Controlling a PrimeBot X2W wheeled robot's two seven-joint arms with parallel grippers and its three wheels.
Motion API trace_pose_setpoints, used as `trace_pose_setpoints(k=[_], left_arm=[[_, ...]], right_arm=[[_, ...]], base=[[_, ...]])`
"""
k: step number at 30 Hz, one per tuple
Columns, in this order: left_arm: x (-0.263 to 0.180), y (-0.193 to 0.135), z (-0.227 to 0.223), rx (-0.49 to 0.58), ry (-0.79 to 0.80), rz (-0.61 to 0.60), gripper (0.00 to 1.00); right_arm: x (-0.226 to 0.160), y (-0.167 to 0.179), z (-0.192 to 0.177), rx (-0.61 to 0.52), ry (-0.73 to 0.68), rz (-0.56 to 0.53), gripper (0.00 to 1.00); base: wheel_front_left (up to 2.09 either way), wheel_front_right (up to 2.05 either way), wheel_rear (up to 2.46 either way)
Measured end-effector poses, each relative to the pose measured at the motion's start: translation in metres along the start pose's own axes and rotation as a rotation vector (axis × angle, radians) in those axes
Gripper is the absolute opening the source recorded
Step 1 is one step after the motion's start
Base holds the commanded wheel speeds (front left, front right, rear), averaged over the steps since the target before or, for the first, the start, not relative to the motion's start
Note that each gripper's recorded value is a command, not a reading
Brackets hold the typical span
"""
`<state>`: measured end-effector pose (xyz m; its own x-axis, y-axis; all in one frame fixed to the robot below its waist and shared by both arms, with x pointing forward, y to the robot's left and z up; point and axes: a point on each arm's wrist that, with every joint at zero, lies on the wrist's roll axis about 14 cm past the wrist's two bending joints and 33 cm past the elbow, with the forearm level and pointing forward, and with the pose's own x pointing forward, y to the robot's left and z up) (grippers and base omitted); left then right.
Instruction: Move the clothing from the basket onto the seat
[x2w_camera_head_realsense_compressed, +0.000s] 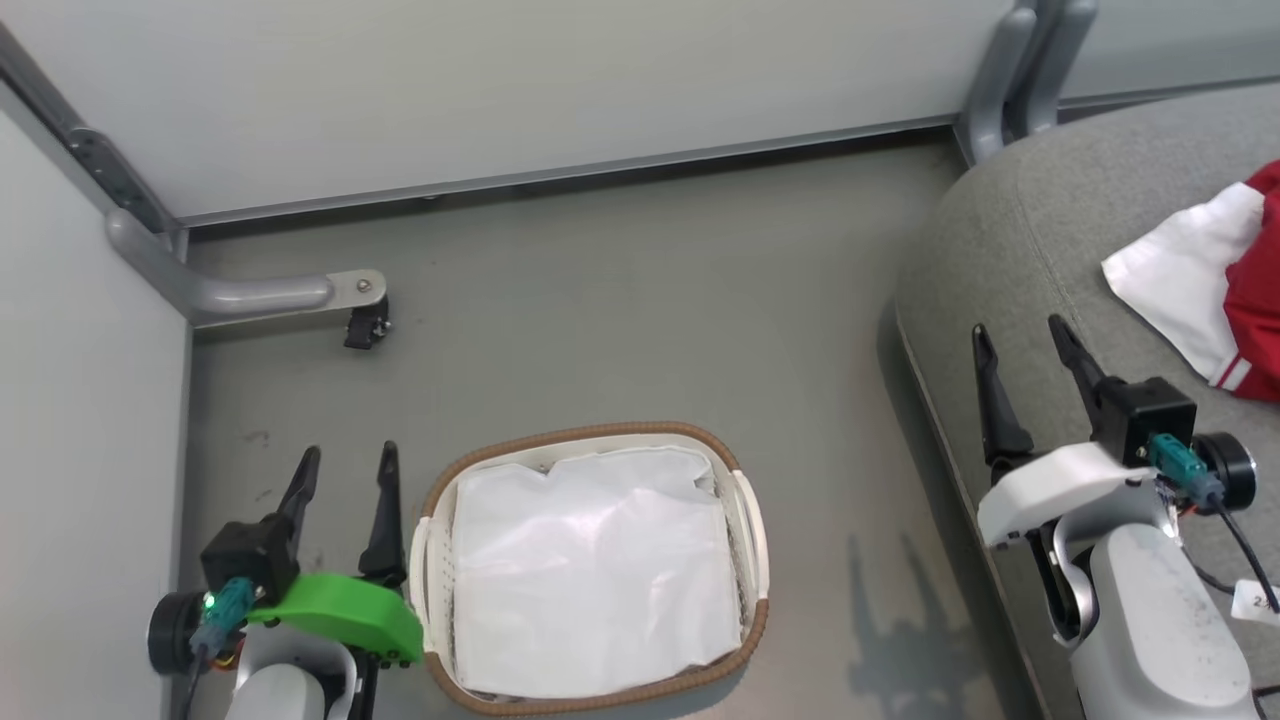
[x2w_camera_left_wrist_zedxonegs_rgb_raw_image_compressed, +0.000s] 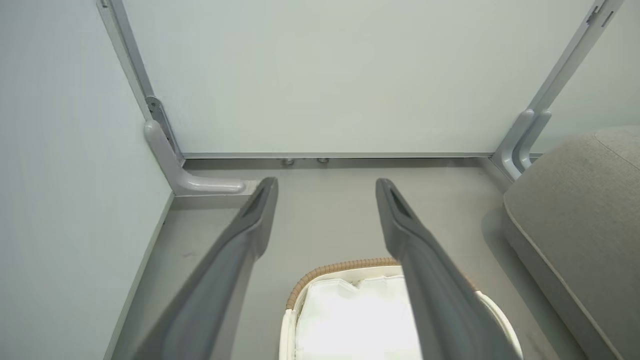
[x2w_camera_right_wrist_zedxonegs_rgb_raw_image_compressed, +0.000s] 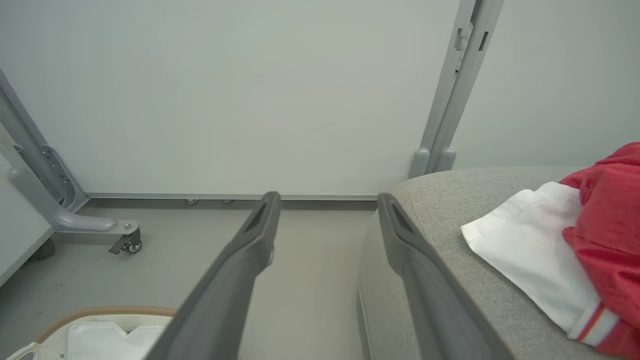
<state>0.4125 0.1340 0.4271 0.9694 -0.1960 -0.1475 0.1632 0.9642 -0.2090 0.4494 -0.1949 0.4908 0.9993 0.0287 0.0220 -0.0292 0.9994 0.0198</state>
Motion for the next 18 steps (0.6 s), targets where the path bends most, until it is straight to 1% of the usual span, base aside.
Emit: trace_pose_setpoints(k=[3, 5, 12, 17, 18], left_arm=[[-0.012, 0.015, 0.003, 0.005, -0.011, 0.056, 1.00], [-0.023, 0.021, -0.001, -0.010, -0.005, 0.087, 1.00], [-0.050, 0.029, -0.001, -0.019, -0.018, 0.133, 1.00], [-0.067, 0.033, -0.006, -0.041, -0.011, 0.158, 1.00], [-0.070, 0.033, -0.010, -0.050, -0.003, 0.161, 0.00]], right_arm=[[-0.008, 0.006, -0.005, 0.016, 0.015, 0.011, 1.00], [-0.015, 0.010, -0.009, 0.032, 0.028, 0.019, 1.00], [-0.041, 0.018, -0.022, 0.067, 0.071, 0.031, 1.00], [-0.054, 0.016, -0.024, 0.070, 0.079, 0.022, 1.00], [-0.056, 0.016, -0.026, 0.071, 0.083, 0.023, 0.00]], base=[[0.00, 0.00, 0.00], [0.00, 0.00, 0.00], [0.00, 0.00, 0.00], [0.00, 0.00, 0.00], [0.00, 0.00, 0.00]])
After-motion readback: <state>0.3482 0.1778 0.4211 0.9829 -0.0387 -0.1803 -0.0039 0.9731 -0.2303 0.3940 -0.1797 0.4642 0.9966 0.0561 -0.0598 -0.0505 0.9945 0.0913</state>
